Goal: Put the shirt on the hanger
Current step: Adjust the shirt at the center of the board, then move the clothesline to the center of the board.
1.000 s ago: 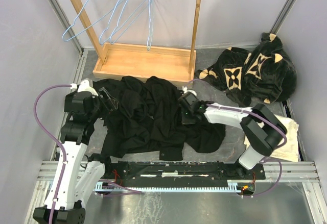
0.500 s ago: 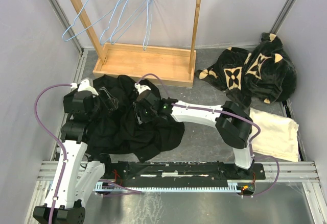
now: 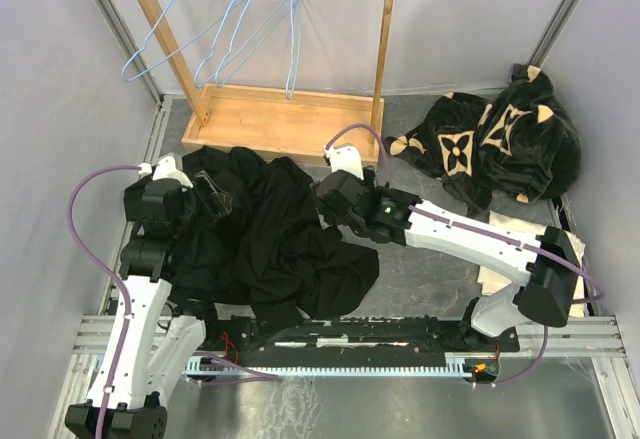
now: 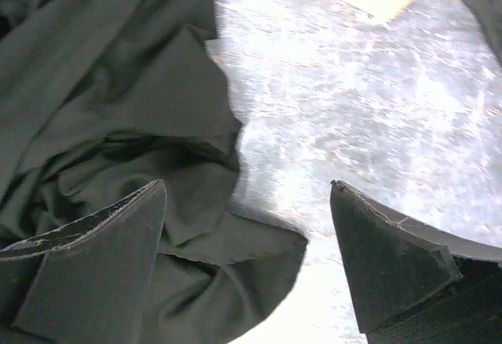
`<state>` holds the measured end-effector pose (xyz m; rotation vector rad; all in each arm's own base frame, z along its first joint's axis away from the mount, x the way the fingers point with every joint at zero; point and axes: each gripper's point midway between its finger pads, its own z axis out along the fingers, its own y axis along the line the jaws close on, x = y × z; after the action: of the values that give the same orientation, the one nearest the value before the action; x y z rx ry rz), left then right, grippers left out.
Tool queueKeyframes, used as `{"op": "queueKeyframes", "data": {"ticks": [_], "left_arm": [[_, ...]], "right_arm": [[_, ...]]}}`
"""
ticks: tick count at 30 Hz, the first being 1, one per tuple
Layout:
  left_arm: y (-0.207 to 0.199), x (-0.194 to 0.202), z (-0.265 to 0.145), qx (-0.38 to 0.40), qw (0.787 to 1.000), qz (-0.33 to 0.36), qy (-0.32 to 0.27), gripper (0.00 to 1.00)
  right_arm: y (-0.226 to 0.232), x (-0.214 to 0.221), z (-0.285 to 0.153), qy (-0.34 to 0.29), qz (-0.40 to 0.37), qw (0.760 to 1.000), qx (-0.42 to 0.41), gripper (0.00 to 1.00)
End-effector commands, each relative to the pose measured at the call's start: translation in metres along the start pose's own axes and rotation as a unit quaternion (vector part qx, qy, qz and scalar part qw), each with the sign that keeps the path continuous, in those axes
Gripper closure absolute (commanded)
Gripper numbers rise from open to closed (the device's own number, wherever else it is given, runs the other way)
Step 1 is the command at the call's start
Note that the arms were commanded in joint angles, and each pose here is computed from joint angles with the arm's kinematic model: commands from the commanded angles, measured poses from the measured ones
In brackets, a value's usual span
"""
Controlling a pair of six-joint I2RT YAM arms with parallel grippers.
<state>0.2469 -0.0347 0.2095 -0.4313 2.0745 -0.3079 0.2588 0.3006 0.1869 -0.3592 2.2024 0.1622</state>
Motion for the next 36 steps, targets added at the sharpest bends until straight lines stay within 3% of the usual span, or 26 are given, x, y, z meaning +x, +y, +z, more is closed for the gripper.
{"op": "queueKeyframes", "data": {"ticks": [1,4,12,20,28,36], "left_arm": [[-0.006,-0.013,-0.001,0.017,0.999,0.005,-0.028,0.25],[-0.007,-0.013,-0.001,0.018,0.999,0.006,-0.028,0.25],[-0.008,-0.013,-0.002,0.024,0.999,0.008,-0.031,0.25],[-0.009,-0.013,-0.001,0.027,0.999,0.009,-0.030,0.25],[-0.009,-0.012,-0.001,0.027,0.999,0.010,-0.029,0.25],[-0.009,-0.012,0.002,0.024,0.999,0.011,-0.027,0.26]], "right_arm": [[-0.053,0.006,-0.010,-0.004,0.024,0.994,0.104,0.07],[-0.075,0.002,-0.010,-0.010,0.089,0.987,0.132,0.05],[-0.088,-0.014,0.019,-0.032,0.194,0.978,0.067,0.03],[-0.140,-0.036,0.059,-0.057,0.216,0.962,0.157,0.06],[-0.155,-0.057,0.134,-0.037,0.228,0.965,0.127,0.15],[-0.170,-0.059,0.197,-0.013,0.263,0.958,0.114,0.35]]}}
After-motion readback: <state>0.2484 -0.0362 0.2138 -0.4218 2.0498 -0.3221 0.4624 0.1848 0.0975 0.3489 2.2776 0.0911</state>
